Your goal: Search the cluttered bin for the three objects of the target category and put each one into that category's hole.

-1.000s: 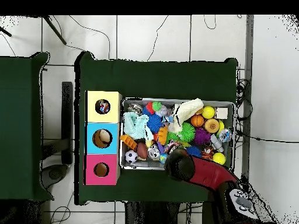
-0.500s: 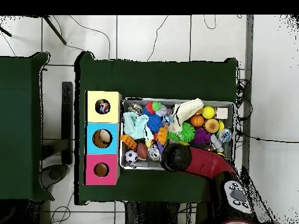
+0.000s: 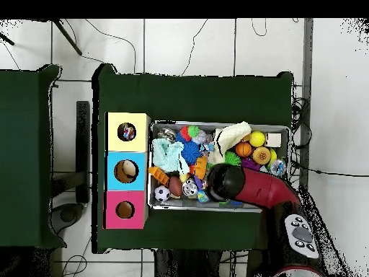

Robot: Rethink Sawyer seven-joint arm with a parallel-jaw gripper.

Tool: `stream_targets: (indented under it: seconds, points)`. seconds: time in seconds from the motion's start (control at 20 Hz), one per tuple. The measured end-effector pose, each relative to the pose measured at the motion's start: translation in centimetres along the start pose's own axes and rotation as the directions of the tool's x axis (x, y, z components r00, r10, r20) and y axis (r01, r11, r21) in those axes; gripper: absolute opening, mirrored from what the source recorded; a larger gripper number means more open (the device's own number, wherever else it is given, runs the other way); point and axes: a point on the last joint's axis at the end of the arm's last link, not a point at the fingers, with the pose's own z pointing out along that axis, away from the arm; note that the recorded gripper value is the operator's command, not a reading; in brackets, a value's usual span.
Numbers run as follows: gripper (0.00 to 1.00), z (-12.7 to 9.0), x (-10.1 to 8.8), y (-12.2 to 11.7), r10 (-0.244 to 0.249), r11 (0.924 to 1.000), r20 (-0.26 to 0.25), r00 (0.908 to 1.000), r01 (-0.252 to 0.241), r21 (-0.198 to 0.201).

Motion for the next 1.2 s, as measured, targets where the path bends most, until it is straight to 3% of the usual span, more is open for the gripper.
stream_targets:
  seconds: [0.25,0.6,0.75,0.8,0.9,1.2]
  points:
    - [0.0,-1.3,-3.6,-0.3,0.016,0.9996,-0.034,0.9993,-0.015,0.022]
    - [0.0,-3.3,-7.9,-0.3,0.006,0.9948,-0.13,0.9915,0.007,0.101]
    - [0.0,-4.1,-9.0,-0.1,0.004,0.992,-0.15,0.9887,0.015,0.125]
    - [0.0,-4.7,-10.0,0.2,0.0,0.99,-0.151,0.9885,0.021,0.14]
    - [0.0,-4.8,-10.2,0.3,-0.001,0.9897,-0.149,0.9888,0.022,0.141]
    - [0.0,-5.6,-12.2,1.4,-0.023,0.9912,-0.072,0.9972,0.032,0.129]
